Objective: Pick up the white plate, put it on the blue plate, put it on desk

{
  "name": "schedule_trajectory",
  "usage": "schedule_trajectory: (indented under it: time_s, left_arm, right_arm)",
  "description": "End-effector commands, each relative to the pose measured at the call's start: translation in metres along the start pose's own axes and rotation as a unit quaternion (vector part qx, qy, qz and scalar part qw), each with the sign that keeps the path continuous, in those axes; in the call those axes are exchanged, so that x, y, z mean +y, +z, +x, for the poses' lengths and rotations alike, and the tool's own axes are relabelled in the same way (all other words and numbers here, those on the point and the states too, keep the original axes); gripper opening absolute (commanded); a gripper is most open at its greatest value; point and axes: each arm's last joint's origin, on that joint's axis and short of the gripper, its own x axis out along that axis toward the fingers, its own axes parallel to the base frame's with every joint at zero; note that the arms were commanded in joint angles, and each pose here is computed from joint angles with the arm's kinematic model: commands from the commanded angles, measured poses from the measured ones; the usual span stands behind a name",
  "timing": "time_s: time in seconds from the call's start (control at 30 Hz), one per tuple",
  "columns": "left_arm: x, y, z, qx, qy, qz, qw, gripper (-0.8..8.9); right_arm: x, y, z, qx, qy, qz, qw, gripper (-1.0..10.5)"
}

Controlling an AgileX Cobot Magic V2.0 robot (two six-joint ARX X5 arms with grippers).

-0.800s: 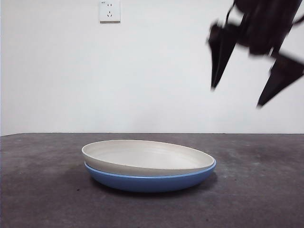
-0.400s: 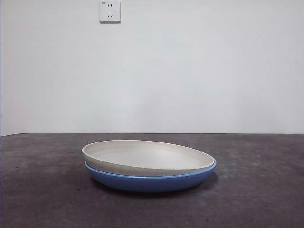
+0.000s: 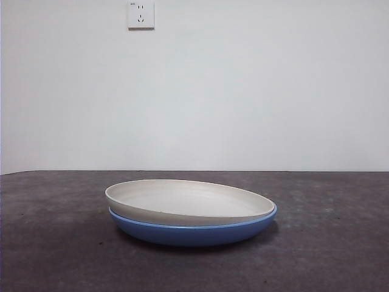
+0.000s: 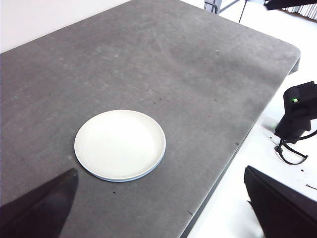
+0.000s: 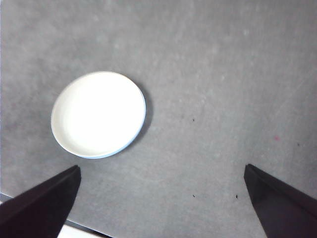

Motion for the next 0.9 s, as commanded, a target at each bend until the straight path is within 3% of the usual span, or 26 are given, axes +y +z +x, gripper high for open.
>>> schedule_trajectory:
  time_s: [0.03, 0.37, 0.63, 0.67, 0.7, 0.77, 0.8, 0.9]
  left_arm:
    - [0.000, 0.003, -0.001, -0.007, -0.001, 0.005, 1.000, 5.72]
    - [0.000, 0.003, -0.001, -0.006, -0.002, -0.049, 0.999, 5.72]
    - [0.000, 0.003, -0.001, -0.006, -0.002, -0.049, 0.999, 5.58]
    - [0.000, 0.003, -0.001, -0.006, -0.002, -0.049, 0.999, 5.19]
    - [0.000, 0.003, -0.001, -0.006, -0.002, -0.049, 0.999, 4.00]
    - [0.000, 0.002, -0.001, -0.004, -0.002, -0.050, 0.999, 0.49]
    - [0.000, 0.003, -0.001, -0.004, -0.001, -0.050, 0.999, 0.19]
    - [0.000, 0.002, -0.001, -0.004, -0.002, -0.050, 0.999, 0.28]
  right_arm:
    - [0.000, -0.014, -0.015, 0.008, 0.013, -0.006, 1.000, 6.5]
    - [-0.001, -0.045, -0.049, -0.056, 0.068, -0.034, 0.996, 6.5]
    - [0.000, -0.048, -0.053, -0.059, 0.090, -0.037, 0.993, 6.5]
    - [0.000, -0.048, -0.053, -0.059, 0.090, -0.039, 0.993, 6.0]
    - [0.000, -0.048, -0.053, -0.059, 0.090, -0.040, 0.993, 5.0]
    - [0.000, -0.048, -0.053, -0.059, 0.089, -0.045, 0.993, 0.6]
    - [0.000, -0.048, -0.053, -0.060, 0.089, -0.045, 0.993, 0.0]
    - [0.000, -0.048, -0.053, -0.060, 0.089, -0.044, 0.993, 0.3]
